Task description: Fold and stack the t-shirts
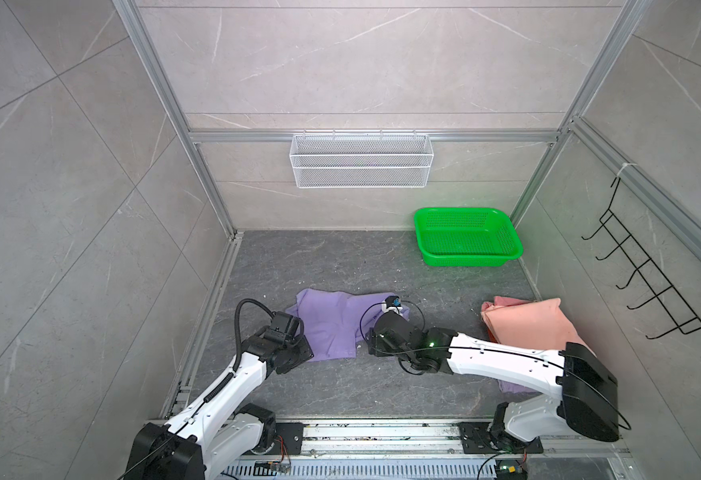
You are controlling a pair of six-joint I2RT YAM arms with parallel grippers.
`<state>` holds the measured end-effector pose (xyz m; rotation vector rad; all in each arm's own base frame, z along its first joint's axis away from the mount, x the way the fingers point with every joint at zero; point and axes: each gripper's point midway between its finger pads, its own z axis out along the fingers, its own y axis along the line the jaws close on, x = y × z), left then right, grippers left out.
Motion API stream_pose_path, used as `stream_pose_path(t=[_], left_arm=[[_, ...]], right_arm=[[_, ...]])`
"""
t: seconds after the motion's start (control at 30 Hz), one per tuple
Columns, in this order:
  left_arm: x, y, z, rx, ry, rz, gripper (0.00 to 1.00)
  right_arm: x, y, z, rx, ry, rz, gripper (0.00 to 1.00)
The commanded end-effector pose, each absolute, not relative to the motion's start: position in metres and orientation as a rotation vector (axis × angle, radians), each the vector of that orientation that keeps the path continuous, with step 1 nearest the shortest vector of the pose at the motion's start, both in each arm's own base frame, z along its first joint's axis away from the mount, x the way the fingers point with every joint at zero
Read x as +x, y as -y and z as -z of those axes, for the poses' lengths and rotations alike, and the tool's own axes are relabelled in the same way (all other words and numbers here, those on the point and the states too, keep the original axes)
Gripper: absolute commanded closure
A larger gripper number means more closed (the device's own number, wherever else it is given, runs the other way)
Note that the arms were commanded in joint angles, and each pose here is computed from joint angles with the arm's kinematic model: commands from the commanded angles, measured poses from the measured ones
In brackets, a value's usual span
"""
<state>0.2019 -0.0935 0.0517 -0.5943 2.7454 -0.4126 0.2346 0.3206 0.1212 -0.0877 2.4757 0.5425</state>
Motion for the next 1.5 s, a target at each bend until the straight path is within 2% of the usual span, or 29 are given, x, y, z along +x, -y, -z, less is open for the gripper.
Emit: stream_pose_path(t=[0.0,0.27,0.5,0.67,1.03,1.27,1.47], left_arm=[[0.202,0.098,-0.048,-0.658,-2.737,0.438,0.48],[0.192,0.096,-0.030,-0.699,-2.755,0.392,0.53],[0.202,0.096,-0.021,-0.710,-2.722,0.386,0.56],[0.215,0.104,-0.020,-0.706,-2.698,0.429,0.62],[0.220,0.111,-0.041,-0.667,-2.656,0.501,0.94],[0.215,0.120,-0.066,-0.629,-2.630,0.608,0.95],[0.208,0.115,-0.082,-0.617,-2.594,0.620,1.00]], right_arm=[[0.244,-0.347,-0.130,0.041,-2.434,-0.654,0.32],[0.244,-0.363,-0.111,0.105,-2.438,-0.687,0.33],[0.251,-0.363,-0.098,0.144,-2.422,-0.664,0.33],[0.255,-0.358,-0.089,0.176,-2.409,-0.625,0.32],[0.272,-0.306,-0.077,0.315,-2.356,-0.496,0.28],[0.285,-0.279,-0.083,0.353,-2.313,-0.501,0.28],[0.303,-0.222,-0.082,0.418,-2.322,-0.391,0.26]])
